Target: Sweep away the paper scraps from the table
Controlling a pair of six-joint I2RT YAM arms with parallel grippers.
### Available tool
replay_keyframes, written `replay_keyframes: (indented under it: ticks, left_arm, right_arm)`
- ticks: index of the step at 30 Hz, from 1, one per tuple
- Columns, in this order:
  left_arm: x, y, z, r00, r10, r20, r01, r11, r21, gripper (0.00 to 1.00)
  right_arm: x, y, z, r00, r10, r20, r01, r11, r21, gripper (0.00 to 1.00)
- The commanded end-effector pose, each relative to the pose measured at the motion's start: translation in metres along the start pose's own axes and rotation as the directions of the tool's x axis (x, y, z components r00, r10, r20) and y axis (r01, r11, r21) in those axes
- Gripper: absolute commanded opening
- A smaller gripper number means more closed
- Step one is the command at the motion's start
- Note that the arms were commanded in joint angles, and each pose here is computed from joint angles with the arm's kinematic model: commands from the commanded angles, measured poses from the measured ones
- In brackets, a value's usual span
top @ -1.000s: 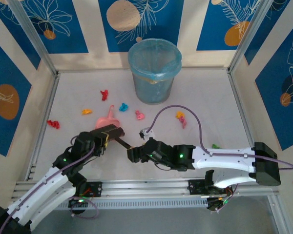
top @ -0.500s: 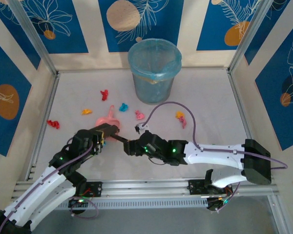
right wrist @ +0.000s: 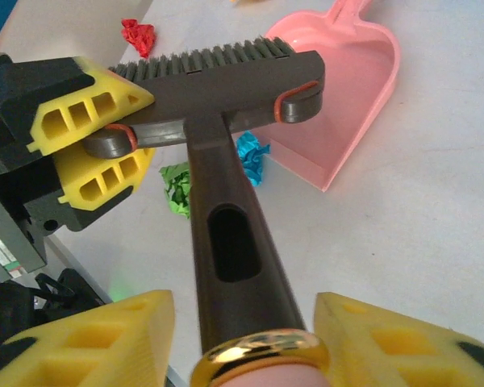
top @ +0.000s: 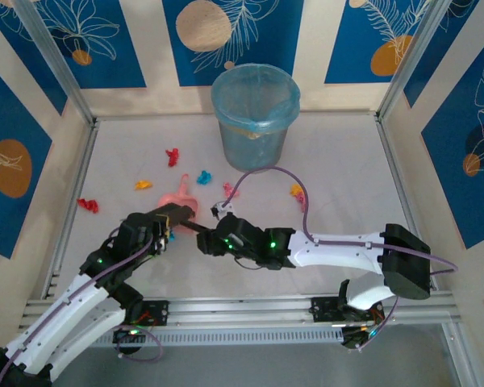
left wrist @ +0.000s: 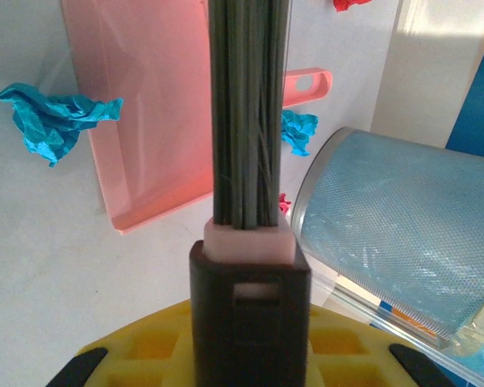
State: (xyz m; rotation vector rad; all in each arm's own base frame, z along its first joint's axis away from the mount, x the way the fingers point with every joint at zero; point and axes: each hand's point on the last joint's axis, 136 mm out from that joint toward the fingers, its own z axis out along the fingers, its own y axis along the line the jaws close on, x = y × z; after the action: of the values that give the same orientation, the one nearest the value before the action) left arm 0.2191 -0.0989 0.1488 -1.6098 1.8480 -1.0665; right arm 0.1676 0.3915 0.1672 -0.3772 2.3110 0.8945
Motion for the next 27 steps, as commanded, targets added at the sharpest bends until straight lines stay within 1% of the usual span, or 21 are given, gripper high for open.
replay_keyframes:
  ticks: [1, 5, 9, 10, 11, 13, 14, 16, 17, 18, 19, 22, 23, 25, 26, 27]
  left_arm:
    - [-0.005, -0.014, -0.009, 0.998, -0.052, 0.023, 0.051, 0.998, 0.044, 0.00]
    - [-0.004, -0.013, -0.009, 0.999, -0.052, 0.013, 0.052, 0.998, 0.044, 0.00]
    - [-0.002, -0.015, -0.009, 0.999, -0.042, 0.003, 0.042, 0.998, 0.056, 0.00]
    - [-0.002, -0.015, -0.008, 0.999, -0.032, 0.000, 0.032, 0.998, 0.062, 0.04]
    - [-0.002, -0.017, -0.009, 1.000, -0.020, -0.002, 0.020, 0.997, 0.076, 0.16]
    - [-0.001, -0.023, -0.010, 1.000, 0.018, -0.003, -0.017, 0.993, 0.117, 0.33]
    - [-0.001, -0.028, -0.011, 0.999, 0.054, 0.001, -0.053, 0.988, 0.145, 0.48]
    - [-0.002, -0.039, -0.018, 0.990, 0.137, 0.020, -0.139, 0.970, 0.200, 0.73]
    - [-0.002, -0.044, -0.023, 0.981, 0.189, 0.033, -0.191, 0.955, 0.227, 0.87]
    - [-0.002, -0.050, -0.030, 0.969, 0.240, 0.050, -0.245, 0.933, 0.264, 0.97]
    - [-0.003, -0.056, -0.037, 0.957, 0.280, 0.072, -0.289, 0.909, 0.300, 1.00]
    - [-0.006, -0.066, -0.058, 0.916, 0.378, 0.137, -0.401, 0.833, 0.381, 1.00]
    - [-0.007, -0.069, -0.065, 0.894, 0.417, 0.162, -0.446, 0.801, 0.399, 1.00]
    - [-0.009, -0.072, -0.078, 0.846, 0.491, 0.208, -0.532, 0.747, 0.398, 1.00]
    - [-0.008, -0.073, -0.084, 0.810, 0.541, 0.228, -0.585, 0.713, 0.387, 1.00]
    - [-0.007, -0.075, -0.090, 0.762, 0.599, 0.249, -0.645, 0.666, 0.375, 1.00]
  right_arm:
    - [-0.015, 0.013, -0.002, 0.999, 0.010, 0.046, -0.009, 1.000, -0.026, 0.43]
    - [-0.018, 0.015, 0.000, 0.999, 0.000, 0.047, 0.001, 1.000, -0.026, 0.30]
    - [-0.021, 0.018, -0.001, 0.999, -0.018, 0.049, 0.019, 1.000, -0.022, 0.19]
    - [-0.021, 0.018, -0.001, 0.998, -0.023, 0.050, 0.024, 1.000, -0.018, 0.16]
    - [-0.022, 0.018, -0.003, 0.998, -0.029, 0.052, 0.030, 0.999, -0.018, 0.13]
    - [-0.024, 0.018, -0.006, 0.997, -0.045, 0.057, 0.046, 0.999, -0.018, 0.05]
    - [-0.025, 0.018, -0.009, 0.997, -0.049, 0.064, 0.050, 0.999, -0.019, 0.01]
    - [-0.028, 0.016, -0.016, 0.995, -0.055, 0.077, 0.056, 0.998, -0.015, 0.00]
    - [-0.029, 0.015, -0.021, 0.995, -0.051, 0.081, 0.052, 0.998, -0.016, 0.00]
    - [-0.030, 0.016, -0.028, 0.995, -0.051, 0.085, 0.053, 0.998, -0.030, 0.00]
    - [-0.031, 0.018, -0.034, 0.994, -0.052, 0.095, 0.057, 0.997, -0.048, 0.00]
    - [-0.035, 0.020, -0.058, 0.988, -0.061, 0.140, 0.073, 0.994, -0.085, 0.00]
    - [-0.035, 0.016, -0.066, 0.987, -0.053, 0.151, 0.067, 0.993, -0.093, 0.00]
    - [-0.036, 0.007, -0.084, 0.985, -0.025, 0.170, 0.042, 0.994, -0.099, 0.00]
    - [-0.036, -0.002, -0.094, 0.984, -0.003, 0.176, 0.019, 0.996, -0.089, 0.00]
    - [-0.035, -0.012, -0.104, 0.984, 0.010, 0.178, 0.002, 0.998, -0.069, 0.00]
